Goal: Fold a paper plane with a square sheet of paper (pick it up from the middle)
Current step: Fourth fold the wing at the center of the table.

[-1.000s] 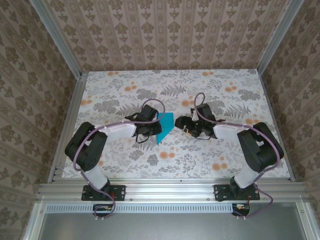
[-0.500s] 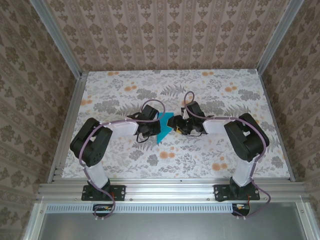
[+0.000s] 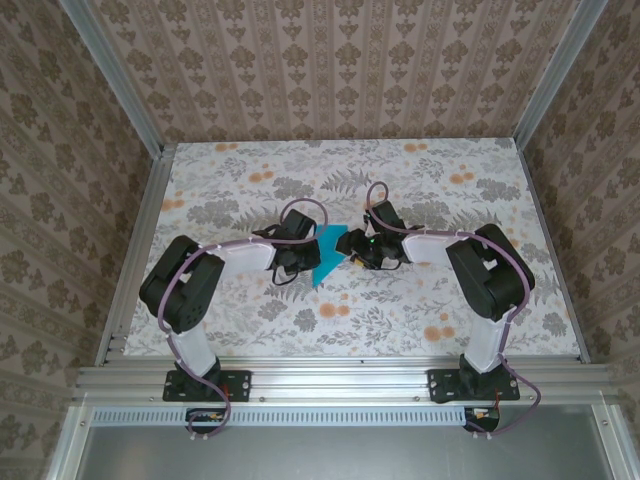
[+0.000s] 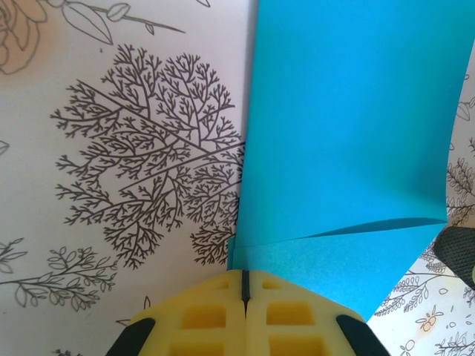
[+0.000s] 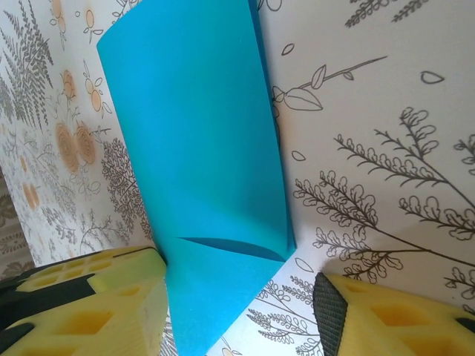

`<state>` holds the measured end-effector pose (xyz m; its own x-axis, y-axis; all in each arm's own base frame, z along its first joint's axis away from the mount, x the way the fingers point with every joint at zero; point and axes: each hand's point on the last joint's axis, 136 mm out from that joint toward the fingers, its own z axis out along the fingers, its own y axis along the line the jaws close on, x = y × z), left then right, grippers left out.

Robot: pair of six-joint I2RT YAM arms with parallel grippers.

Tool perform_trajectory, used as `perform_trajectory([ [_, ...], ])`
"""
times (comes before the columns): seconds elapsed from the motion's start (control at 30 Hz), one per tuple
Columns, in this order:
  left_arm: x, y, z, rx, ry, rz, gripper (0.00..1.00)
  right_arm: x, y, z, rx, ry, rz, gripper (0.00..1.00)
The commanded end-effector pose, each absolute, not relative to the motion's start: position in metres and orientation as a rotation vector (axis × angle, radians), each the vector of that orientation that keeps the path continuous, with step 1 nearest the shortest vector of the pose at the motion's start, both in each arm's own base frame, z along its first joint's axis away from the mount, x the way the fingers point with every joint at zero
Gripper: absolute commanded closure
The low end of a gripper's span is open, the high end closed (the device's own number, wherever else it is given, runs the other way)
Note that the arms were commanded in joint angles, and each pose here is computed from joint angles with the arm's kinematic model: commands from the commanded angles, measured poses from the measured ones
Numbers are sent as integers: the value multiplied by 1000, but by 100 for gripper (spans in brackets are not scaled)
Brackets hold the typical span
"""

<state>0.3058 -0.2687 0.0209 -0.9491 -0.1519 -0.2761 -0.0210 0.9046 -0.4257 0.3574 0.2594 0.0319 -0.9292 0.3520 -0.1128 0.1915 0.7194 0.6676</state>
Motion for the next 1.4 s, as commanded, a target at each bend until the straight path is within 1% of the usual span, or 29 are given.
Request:
perform_trajectory([
  [0.0,296,-259,8,-186,2817,-607,93,358,258,29,483,2716,956,43],
  [0.27,294,-263,8,-206,2825,-679,92,361,276,32,473,2702,1077,48],
  [0.43,294,-263,7,-205,2828,-684,92,360,283,36,465,2681,1145,56],
  [0.6,293,-263,5,-201,2833,-683,92,359,287,35,461,2682,1168,61],
  [0.8,294,-262,7,-196,2831,-683,92,355,291,28,453,2708,1167,63],
  [0.87,294,-263,9,-193,2828,-686,91,356,294,25,452,2717,1163,66],
  [0.97,296,-263,13,-190,2815,-692,90,357,297,24,442,2721,1153,74],
  [1.0,298,-263,16,-186,2805,-699,89,358,297,24,435,2718,1142,77],
  [1.07,300,-263,25,-169,2781,-711,86,358,293,25,434,2719,1098,88],
  [1.1,302,-264,32,-157,2762,-723,83,357,290,25,437,2722,1067,90],
  [1.2,302,-263,51,-122,2713,-744,76,354,277,31,451,2706,991,95],
  [1.37,288,-266,70,-47,2625,-809,56,339,251,34,536,2712,828,99],
])
